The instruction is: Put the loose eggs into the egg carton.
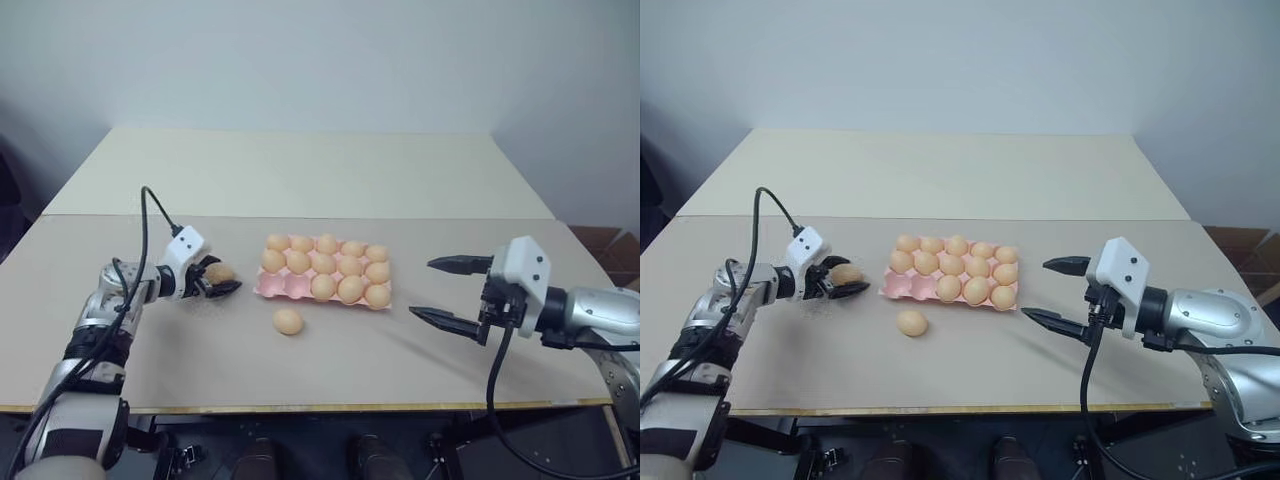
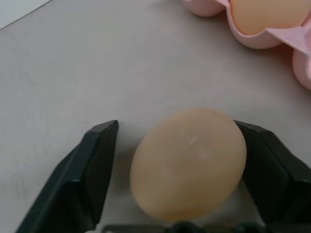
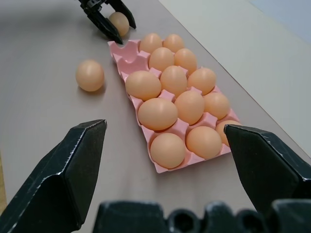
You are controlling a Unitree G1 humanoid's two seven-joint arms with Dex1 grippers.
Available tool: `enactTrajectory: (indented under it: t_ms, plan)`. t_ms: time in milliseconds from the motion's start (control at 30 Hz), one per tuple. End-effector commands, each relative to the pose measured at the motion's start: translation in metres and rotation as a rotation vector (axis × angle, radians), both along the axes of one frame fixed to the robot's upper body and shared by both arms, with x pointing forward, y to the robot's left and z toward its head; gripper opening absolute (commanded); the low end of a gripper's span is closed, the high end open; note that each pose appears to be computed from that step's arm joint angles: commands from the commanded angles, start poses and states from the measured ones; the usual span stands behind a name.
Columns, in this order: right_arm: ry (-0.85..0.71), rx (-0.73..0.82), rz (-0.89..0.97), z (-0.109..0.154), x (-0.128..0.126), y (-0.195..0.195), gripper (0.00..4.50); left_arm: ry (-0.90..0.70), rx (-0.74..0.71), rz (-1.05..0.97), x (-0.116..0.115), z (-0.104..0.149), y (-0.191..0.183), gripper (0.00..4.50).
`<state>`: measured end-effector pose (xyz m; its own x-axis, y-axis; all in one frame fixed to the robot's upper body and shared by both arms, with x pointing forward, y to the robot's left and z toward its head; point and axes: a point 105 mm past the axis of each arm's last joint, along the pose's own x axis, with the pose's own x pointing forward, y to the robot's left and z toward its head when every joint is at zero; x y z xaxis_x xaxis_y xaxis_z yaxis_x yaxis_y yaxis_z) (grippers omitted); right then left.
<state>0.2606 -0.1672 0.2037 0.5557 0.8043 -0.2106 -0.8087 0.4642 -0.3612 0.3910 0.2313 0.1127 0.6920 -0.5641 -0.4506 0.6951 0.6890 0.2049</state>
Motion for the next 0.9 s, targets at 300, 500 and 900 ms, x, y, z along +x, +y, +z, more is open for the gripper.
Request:
enactTrajectory:
  t_ms: [300, 500, 900]
  plan:
    - [-0.054, 0.004, -0.026, 0.010, -0.006, -0.003, 4.50, -0.116, -0.016, -0.137, -0.007, 0.036, -0.013, 2.16]
    - [-0.062, 0.003, -0.033, 0.010, -0.004, -0.002, 4.50, -0.212, -0.103, -0.386, -0.022, 0.072, -0.075, 2.16]
    - [-0.076, 0.000, -0.051, 0.011, -0.007, -0.001, 4.50, -0.162, -0.110, -0.562, -0.030, 0.050, -0.133, 2.16]
